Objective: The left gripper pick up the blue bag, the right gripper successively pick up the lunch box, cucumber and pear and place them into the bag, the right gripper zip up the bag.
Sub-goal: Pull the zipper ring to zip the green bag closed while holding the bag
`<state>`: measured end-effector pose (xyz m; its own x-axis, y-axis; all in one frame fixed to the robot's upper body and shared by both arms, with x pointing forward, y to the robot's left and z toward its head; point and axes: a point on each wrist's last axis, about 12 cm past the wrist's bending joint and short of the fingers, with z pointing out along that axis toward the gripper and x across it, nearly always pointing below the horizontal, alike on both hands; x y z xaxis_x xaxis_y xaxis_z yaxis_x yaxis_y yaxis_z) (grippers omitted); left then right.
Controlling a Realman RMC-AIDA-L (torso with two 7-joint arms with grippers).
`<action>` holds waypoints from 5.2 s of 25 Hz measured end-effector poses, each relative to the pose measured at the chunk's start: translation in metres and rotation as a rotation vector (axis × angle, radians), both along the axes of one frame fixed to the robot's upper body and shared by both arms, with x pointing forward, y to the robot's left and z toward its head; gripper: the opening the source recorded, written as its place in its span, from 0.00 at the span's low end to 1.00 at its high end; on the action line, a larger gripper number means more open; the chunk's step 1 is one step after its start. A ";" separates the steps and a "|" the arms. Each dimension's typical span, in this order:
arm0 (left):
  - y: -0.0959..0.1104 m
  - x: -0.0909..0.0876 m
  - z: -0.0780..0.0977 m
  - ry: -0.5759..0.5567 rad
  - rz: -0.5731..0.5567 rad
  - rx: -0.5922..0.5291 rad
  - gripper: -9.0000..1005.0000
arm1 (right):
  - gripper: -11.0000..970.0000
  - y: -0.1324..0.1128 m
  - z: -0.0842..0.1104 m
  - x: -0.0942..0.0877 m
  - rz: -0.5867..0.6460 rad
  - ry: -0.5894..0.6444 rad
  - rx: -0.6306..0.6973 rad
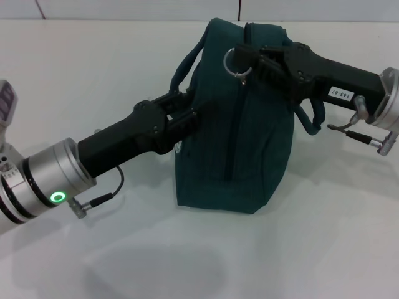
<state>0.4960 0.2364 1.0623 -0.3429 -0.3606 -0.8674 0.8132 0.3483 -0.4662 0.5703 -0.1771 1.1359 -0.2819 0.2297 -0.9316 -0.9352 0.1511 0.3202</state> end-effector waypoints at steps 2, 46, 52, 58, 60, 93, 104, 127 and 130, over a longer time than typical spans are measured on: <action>0.000 -0.001 -0.001 -0.005 -0.004 0.009 0.45 | 0.08 0.000 0.000 0.000 -0.001 0.001 0.000; -0.010 -0.019 0.007 -0.218 -0.169 0.037 0.07 | 0.09 -0.005 0.008 0.006 -0.008 0.015 0.018; -0.011 -0.021 0.006 -0.216 -0.186 0.045 0.07 | 0.09 -0.005 0.007 0.006 -0.010 0.016 0.016; -0.013 -0.022 0.006 -0.221 -0.206 0.051 0.07 | 0.09 -0.005 0.007 0.006 -0.012 0.014 0.014; -0.014 -0.024 0.006 -0.225 -0.229 0.054 0.07 | 0.09 -0.006 0.007 0.007 -0.016 0.014 0.013; 0.001 -0.033 0.000 -0.215 -0.128 0.046 0.08 | 0.09 -0.007 -0.009 0.016 -0.141 -0.008 -0.084; 0.017 -0.030 -0.007 -0.171 0.026 0.061 0.10 | 0.10 -0.015 -0.006 0.020 -0.208 -0.032 -0.057; 0.016 -0.021 -0.012 -0.125 0.076 0.078 0.15 | 0.10 -0.018 -0.003 0.049 -0.406 -0.093 -0.141; 0.015 -0.020 -0.012 -0.125 0.076 0.079 0.15 | 0.10 -0.021 -0.002 0.054 -0.443 -0.100 -0.149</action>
